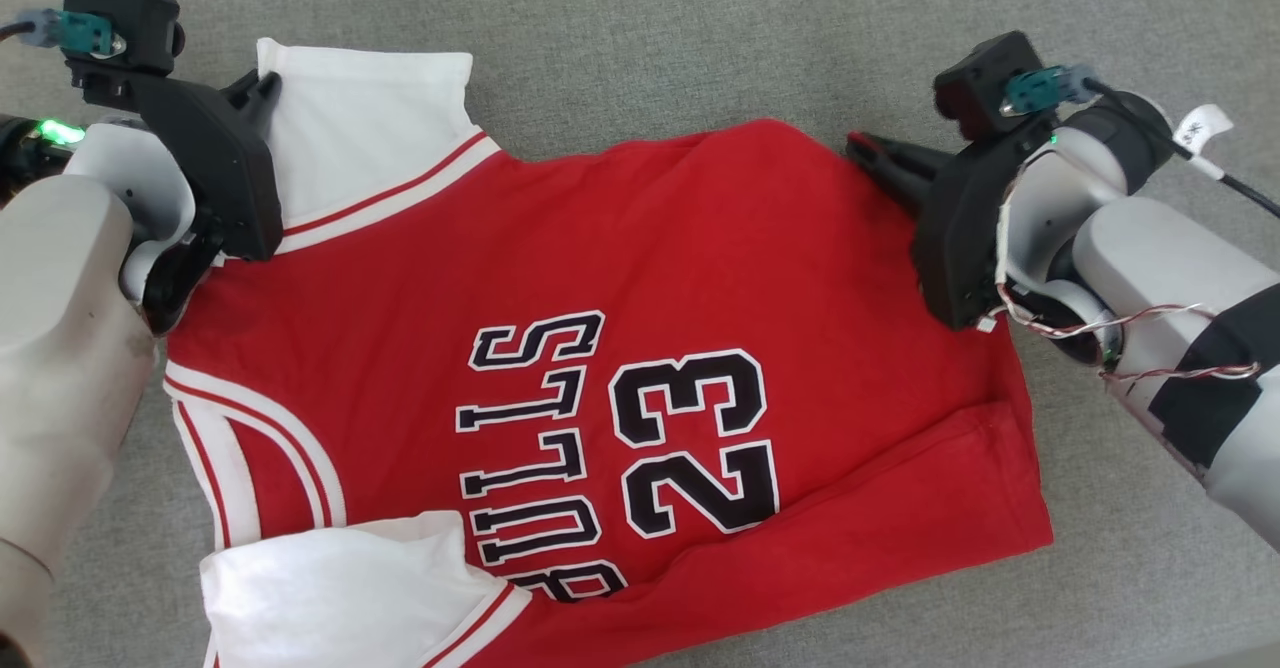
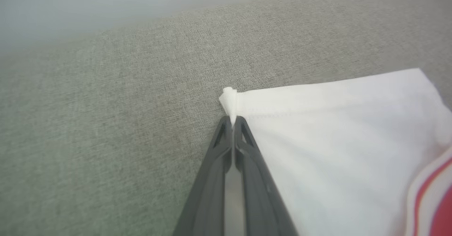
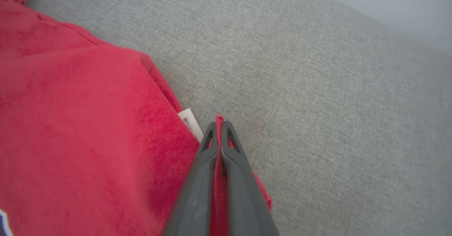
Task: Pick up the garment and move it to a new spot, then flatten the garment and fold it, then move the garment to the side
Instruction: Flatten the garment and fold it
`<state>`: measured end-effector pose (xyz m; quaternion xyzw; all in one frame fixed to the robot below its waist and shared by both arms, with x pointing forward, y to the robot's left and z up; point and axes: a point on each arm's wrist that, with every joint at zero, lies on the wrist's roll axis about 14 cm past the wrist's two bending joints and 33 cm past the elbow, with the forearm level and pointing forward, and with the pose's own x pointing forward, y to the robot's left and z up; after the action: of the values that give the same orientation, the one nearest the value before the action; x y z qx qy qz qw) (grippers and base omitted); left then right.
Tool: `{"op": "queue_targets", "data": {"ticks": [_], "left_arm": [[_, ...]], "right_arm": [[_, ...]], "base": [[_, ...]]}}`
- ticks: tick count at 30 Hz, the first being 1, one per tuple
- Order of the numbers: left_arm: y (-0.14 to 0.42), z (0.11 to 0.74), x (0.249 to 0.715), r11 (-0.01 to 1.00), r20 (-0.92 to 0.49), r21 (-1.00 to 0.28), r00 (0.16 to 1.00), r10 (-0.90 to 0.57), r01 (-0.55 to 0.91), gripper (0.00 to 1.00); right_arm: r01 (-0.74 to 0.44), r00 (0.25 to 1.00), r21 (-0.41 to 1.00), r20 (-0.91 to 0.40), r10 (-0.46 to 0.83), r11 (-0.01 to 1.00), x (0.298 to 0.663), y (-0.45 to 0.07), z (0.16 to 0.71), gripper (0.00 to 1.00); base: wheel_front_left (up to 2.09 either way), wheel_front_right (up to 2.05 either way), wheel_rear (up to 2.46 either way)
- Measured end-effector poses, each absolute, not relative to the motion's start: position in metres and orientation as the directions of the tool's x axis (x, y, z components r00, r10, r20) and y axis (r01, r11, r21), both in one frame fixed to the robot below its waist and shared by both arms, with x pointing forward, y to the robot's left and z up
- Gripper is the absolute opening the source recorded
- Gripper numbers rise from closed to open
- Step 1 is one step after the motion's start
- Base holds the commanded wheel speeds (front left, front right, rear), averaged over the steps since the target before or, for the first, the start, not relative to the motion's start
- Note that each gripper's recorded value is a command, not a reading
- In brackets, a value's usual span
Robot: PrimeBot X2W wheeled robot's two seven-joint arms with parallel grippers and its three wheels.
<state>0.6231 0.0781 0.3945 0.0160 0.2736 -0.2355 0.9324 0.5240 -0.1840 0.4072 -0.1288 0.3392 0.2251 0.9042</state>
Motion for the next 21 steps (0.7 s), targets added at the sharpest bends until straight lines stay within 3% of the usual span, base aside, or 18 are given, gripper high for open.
{"op": "queue_targets", "data": {"ticks": [7, 21], "left_arm": [[0.092, 0.432, 0.632, 0.909, -0.358, -0.148, 0.836, -0.416, 0.389, 0.00], [0.096, 0.495, 0.587, 0.885, -0.123, -0.195, 0.885, -0.450, 0.423, 0.00]], "right_arm": [[-0.357, 0.806, -0.018, -0.511, 0.299, 0.934, 0.546, -0.204, 0.436, 0.00], [-0.144, 0.915, 0.152, -0.355, 0.190, 0.978, 0.520, -0.230, 0.453, 0.00]], "base": [[0.00, 0.00, 0.00], [0.00, 0.00, 0.00]]}}
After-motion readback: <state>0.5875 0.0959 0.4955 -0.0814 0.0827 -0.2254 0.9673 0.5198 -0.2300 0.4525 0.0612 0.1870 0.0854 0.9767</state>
